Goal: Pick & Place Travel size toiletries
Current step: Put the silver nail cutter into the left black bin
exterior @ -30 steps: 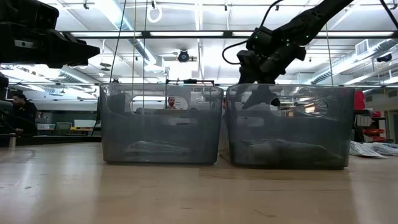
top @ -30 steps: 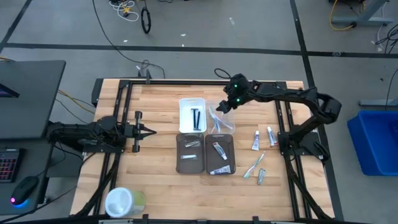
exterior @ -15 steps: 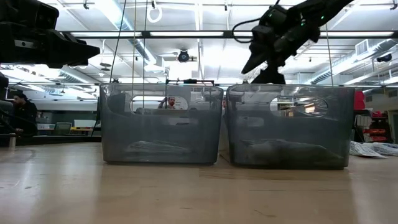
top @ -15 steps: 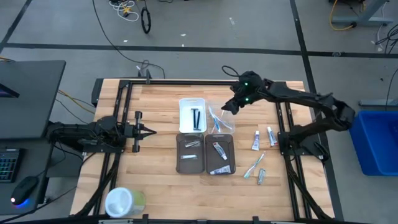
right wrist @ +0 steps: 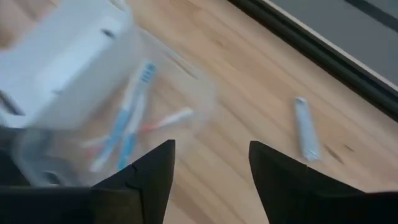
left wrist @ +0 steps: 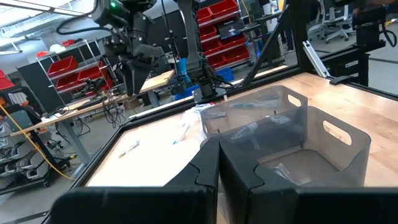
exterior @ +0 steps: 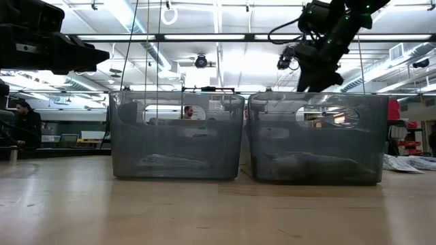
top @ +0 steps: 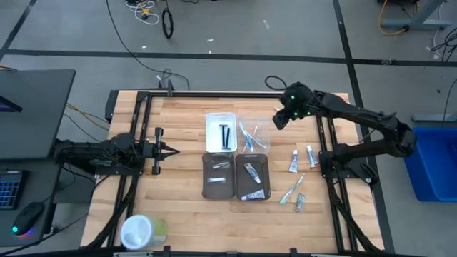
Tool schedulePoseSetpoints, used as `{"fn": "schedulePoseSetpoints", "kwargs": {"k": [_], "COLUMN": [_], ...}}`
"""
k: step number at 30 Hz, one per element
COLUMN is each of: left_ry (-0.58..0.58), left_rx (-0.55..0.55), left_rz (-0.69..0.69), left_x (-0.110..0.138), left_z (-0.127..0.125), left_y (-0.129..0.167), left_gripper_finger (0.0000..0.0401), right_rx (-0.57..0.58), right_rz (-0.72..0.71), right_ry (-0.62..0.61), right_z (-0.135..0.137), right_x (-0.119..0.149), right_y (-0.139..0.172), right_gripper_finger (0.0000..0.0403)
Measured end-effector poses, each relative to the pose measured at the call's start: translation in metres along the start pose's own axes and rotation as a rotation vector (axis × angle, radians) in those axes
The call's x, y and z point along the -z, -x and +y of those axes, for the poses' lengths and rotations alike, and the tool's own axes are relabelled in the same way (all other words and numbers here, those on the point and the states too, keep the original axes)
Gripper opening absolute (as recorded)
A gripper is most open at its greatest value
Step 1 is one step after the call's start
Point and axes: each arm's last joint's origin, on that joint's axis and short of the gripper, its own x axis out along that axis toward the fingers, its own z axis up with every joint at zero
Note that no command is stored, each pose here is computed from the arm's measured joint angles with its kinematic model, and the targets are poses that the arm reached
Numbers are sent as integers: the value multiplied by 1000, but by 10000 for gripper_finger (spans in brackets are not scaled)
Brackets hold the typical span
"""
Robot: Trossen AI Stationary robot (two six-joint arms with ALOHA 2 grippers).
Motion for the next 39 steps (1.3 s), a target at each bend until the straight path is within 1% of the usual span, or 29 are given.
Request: {"fn": "schedulePoseSetpoints", "kwargs": {"k": [6, 10, 19, 25, 31, 34, 39], "left_ry": [0, 0, 0, 0, 0, 0, 0], "left_rx": [0, 0, 0, 0, 0, 0, -1], "left_rz": [0, 0, 0, 0, 0, 0, 0], "left_x": [0, 0, 0, 0, 0, 0, 0], "left_z": [0, 0, 0, 0, 0, 0, 0], "left_y": [0, 0, 0, 0, 0, 0, 0], "left_gripper_finger": [16, 16, 16, 16, 16, 16, 16], "right_rx": [134, 168, 199, 226, 231, 209, 193], "right_rz": [64, 104, 166, 240, 269, 283, 328], "right_ry": [-47, -59, -41, -37, -38, -41, 7], "right_z": [-23, -37, -53, -73, -93, -97, -99], "right_x": [1, -1, -3, -4, -5, -4, 0], "right_y": [-7, -18, -33, -60, -87, -99, -118], "right_gripper_finger": [225, 232, 245, 250, 240, 237, 239]}}
